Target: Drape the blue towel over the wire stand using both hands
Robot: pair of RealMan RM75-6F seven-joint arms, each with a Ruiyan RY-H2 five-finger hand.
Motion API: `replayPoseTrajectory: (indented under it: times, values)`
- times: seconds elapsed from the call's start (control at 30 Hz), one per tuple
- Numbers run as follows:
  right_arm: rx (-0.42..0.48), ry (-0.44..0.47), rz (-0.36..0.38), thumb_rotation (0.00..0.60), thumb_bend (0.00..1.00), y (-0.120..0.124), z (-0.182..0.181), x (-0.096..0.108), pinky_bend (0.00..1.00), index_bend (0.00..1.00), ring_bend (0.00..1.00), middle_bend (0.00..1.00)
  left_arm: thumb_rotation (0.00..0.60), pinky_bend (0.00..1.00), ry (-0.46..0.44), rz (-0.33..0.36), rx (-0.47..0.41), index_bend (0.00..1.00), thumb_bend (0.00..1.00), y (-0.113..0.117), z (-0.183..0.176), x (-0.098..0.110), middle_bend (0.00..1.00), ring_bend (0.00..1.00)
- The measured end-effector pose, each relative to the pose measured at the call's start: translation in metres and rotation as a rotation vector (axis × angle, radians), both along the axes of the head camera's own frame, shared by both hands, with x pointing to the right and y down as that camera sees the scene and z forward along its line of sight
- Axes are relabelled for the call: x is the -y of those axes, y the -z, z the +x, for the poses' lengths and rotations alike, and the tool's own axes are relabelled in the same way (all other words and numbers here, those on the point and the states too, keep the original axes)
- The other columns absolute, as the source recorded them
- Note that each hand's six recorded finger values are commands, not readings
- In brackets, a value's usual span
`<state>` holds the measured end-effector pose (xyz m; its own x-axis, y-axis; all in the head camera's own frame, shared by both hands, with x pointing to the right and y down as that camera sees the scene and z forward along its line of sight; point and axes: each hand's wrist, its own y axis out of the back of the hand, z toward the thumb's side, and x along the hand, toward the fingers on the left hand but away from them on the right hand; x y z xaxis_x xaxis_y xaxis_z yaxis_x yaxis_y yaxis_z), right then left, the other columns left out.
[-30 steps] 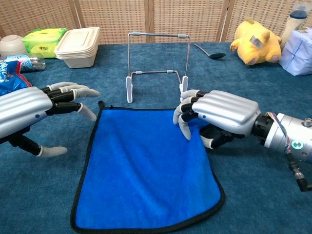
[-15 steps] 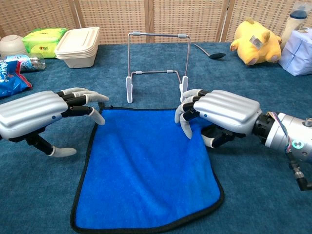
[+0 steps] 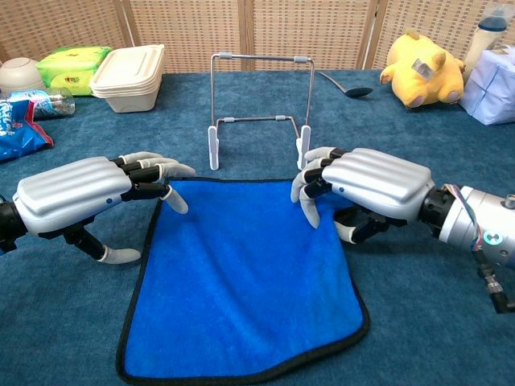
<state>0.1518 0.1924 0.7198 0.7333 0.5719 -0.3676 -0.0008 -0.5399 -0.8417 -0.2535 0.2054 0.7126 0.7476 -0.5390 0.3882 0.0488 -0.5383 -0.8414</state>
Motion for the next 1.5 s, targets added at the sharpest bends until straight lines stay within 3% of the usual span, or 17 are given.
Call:
replayPoseTrajectory:
  times: [0.67, 1.5]
  values:
    - [-0.009, -0.016, -0.002, 0.6, 0.45, -0.002, 0.005, 0.002, 0.12, 0.72, 0.22, 0.32, 0.6, 0.0, -0.007, -0.006, -0.001, 0.3, 0.35, -0.01, 0.016, 0.005, 0.08, 0.0]
    - [-0.016, -0.045, -0.003, 0.6, 0.45, -0.002, 0.012, 0.008, 0.13, 0.71, 0.22, 0.32, 0.6, 0.0, 0.017, -0.042, -0.035, 0.31, 0.56, -0.019, 0.039, 0.005, 0.11, 0.0]
